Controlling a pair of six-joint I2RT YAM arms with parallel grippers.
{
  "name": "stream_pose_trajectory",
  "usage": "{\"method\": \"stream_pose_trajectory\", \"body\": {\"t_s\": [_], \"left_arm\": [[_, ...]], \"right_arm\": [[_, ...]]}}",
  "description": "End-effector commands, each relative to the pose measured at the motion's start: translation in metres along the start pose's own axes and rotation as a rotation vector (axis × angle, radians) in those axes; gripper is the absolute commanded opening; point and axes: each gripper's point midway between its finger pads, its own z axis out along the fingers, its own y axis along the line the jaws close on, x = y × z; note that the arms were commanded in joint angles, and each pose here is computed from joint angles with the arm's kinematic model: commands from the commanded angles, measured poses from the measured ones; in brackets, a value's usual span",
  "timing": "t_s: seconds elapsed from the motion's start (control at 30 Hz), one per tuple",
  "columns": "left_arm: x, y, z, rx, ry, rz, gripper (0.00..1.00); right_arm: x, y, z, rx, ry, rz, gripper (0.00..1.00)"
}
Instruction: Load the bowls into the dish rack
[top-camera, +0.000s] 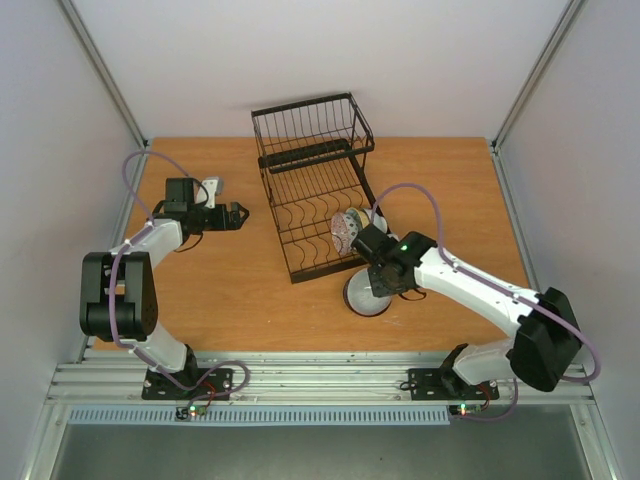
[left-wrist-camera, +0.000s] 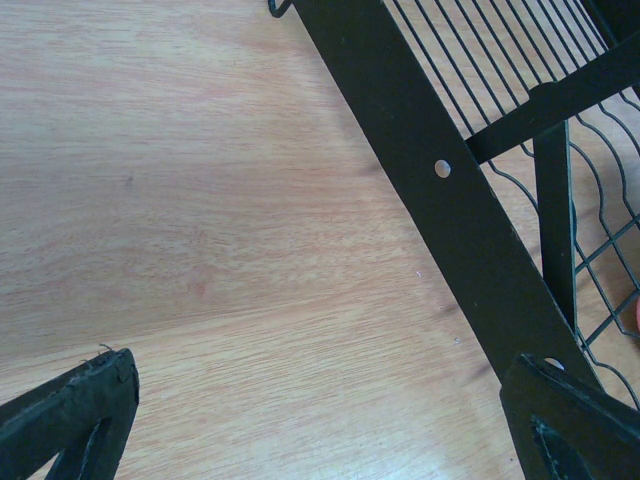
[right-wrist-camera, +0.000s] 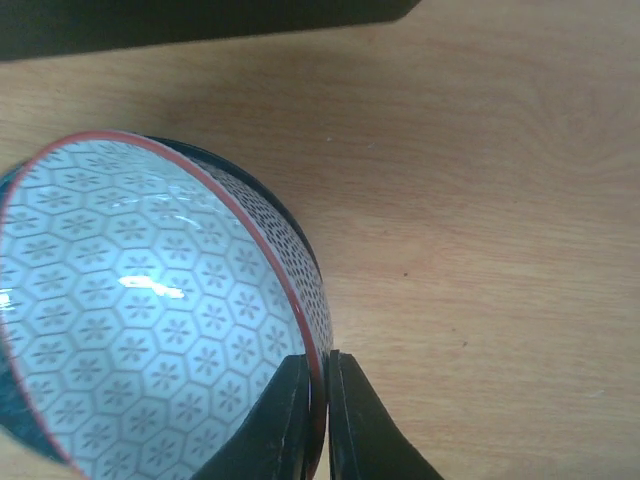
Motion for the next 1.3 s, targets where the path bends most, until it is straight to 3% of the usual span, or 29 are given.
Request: {"method": "stream_pose_trajectory", "body": {"t_s": [0.0,0.3,0.4,0.83,1.27], "left_arm": [[-0.015,-0.005,-0.005,0.006,-0.049,0.034,0.99],[-0.015,-0.005,-0.004,0.004,-0.047,0.031,0.99],[-0.014,-0.004,-0.003,0.004,-0.045,0.030,0.99],[-0.016,-0.003,-0.006,-0.008,-0.049,0.037,0.99],[-0.013,-0.002,-0.001,-0.004,-0.034,0.029,0.99]], "right_arm": [[-0.013,-0.012,-0.041,0.016,-0.093,-0.028,0.01],[-0.049,0.003,-0.108,0.022,-0.263,-0.130,0.01],[-0.072,0.010,-0.122,0.103,-0.334,-0.199,0.01],[-0.161,0.065,-0.109,0.532,-0.430,-0.429,0.01],[-0.176,0.099,-0.098,0.802,-0.438,-0.570,0.01]]}}
